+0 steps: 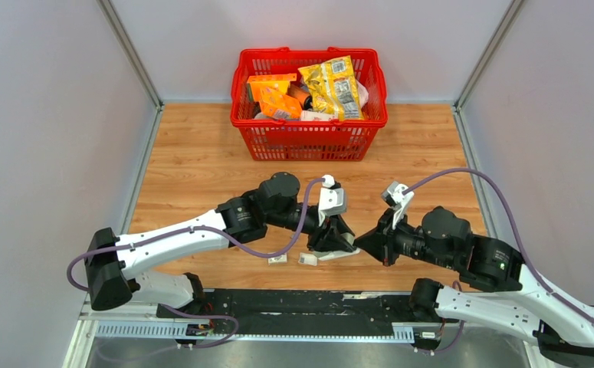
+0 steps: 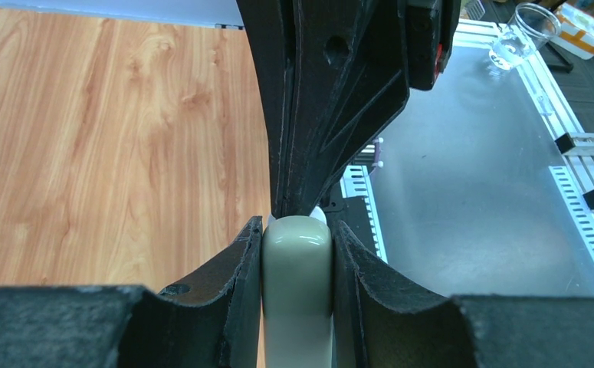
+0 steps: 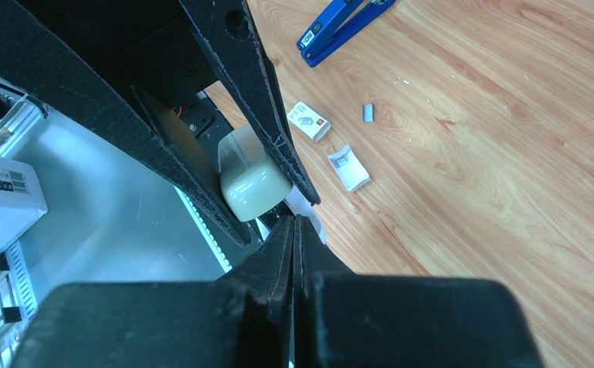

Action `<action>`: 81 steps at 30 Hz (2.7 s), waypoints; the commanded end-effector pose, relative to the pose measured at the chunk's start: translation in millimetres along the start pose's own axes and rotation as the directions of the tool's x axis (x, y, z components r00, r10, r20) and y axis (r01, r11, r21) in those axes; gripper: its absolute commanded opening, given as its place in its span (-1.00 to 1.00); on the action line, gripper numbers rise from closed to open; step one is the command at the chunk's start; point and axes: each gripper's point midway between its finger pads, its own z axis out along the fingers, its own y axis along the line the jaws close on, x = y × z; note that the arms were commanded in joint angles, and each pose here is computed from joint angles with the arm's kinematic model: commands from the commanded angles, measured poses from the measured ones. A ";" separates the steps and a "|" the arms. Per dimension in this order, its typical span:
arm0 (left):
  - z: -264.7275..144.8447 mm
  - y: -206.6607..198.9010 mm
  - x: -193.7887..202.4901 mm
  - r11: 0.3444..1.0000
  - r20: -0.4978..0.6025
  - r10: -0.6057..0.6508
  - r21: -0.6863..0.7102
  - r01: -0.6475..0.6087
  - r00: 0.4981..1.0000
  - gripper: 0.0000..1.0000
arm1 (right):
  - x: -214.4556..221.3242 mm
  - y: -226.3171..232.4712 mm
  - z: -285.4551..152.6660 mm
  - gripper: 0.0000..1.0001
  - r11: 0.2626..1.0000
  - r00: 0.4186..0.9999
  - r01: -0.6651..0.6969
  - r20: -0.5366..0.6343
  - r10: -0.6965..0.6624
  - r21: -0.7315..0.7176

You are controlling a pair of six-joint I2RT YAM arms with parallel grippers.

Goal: Unload the staples from the stapler

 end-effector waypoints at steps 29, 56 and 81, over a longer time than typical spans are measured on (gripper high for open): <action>-45.3 -17.2 -126.1 0.968 0.354 0.249 -0.117 -0.221 0.902 -1.00 | 74.4 -2.2 51.2 -1.00 0.994 0.984 -0.089 -0.163 0.077 -0.067; -44.0 28.9 -95.2 0.942 0.260 0.208 -0.313 -0.121 0.943 -1.00 | 14.6 -25.9 -2.5 -1.00 0.995 0.999 -0.031 0.039 0.027 0.099; -70.2 74.3 -91.0 0.826 0.452 0.065 -0.525 0.206 0.890 -1.00 | -78.6 -29.9 47.1 -1.00 0.972 0.950 -0.007 0.305 -0.066 0.233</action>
